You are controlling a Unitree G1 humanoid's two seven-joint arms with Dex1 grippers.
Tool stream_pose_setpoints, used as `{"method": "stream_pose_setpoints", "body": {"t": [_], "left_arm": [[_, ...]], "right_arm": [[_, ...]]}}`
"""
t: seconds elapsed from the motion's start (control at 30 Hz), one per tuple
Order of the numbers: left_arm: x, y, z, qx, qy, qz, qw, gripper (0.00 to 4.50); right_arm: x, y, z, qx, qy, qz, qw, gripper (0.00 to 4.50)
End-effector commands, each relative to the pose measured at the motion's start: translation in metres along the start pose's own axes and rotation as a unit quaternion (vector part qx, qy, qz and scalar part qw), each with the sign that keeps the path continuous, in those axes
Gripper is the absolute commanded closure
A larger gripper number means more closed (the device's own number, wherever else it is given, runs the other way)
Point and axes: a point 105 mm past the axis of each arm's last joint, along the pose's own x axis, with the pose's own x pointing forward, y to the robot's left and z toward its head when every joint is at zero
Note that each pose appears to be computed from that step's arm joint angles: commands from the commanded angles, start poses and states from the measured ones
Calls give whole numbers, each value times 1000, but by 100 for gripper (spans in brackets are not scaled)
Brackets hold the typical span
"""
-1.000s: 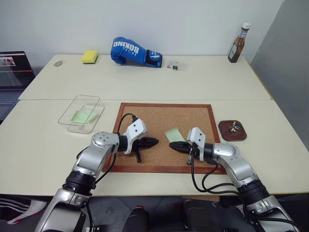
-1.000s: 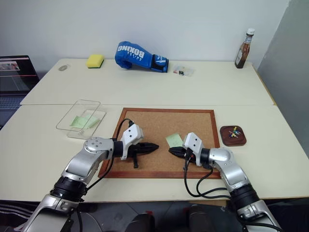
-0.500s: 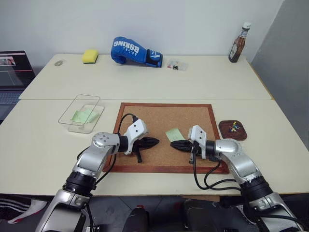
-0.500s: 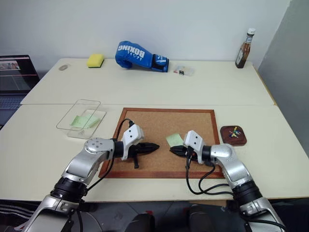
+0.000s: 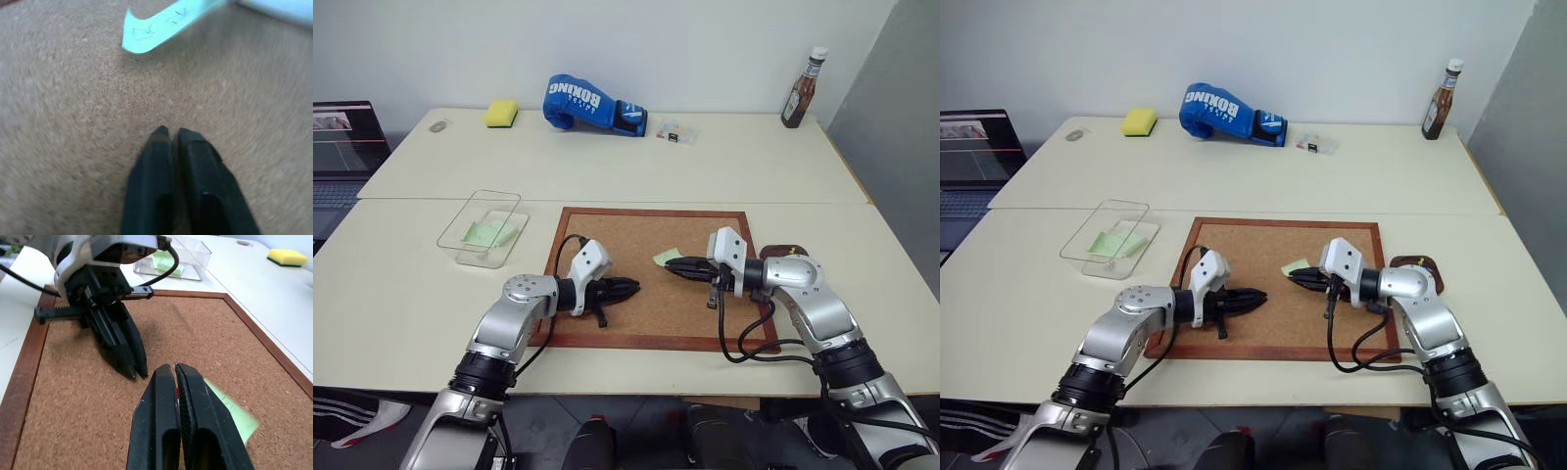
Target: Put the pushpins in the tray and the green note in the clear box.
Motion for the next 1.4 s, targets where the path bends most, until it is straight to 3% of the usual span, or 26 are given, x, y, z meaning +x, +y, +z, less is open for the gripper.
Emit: {"method": "stream_pose_setpoints", "body": {"t": [0.03, 0.2, 0.47, 0.87, 1.17, 1.37, 1.4], "left_arm": [[-3, -23, 32, -137, -88, -51, 985, 317], [-4, -47, 42, -282, -141, -96, 944, 232], [0, -38, 49, -431, -208, -93, 873, 75], [26, -43, 47, -547, -206, -120, 803, 75], [38, -48, 67, -546, -215, -141, 797, 75], [38, -52, 71, -524, -212, -144, 812, 75], [39, -52, 69, -519, -208, -137, 818, 92]], "right_arm": [[-3, -9, 15, -47, -11, -2, 999, 450], [-5, -15, 19, -82, -9, -5, 997, 450], [-10, -12, 31, -133, -16, -1, 991, 450], [-14, 4, 54, -207, -29, 24, 978, 450], [-13, 16, 52, -244, -26, 47, 968, 450], [-13, 17, 52, -246, -27, 47, 968, 450], [-13, 17, 52, -245, -28, 46, 968, 450]]}}
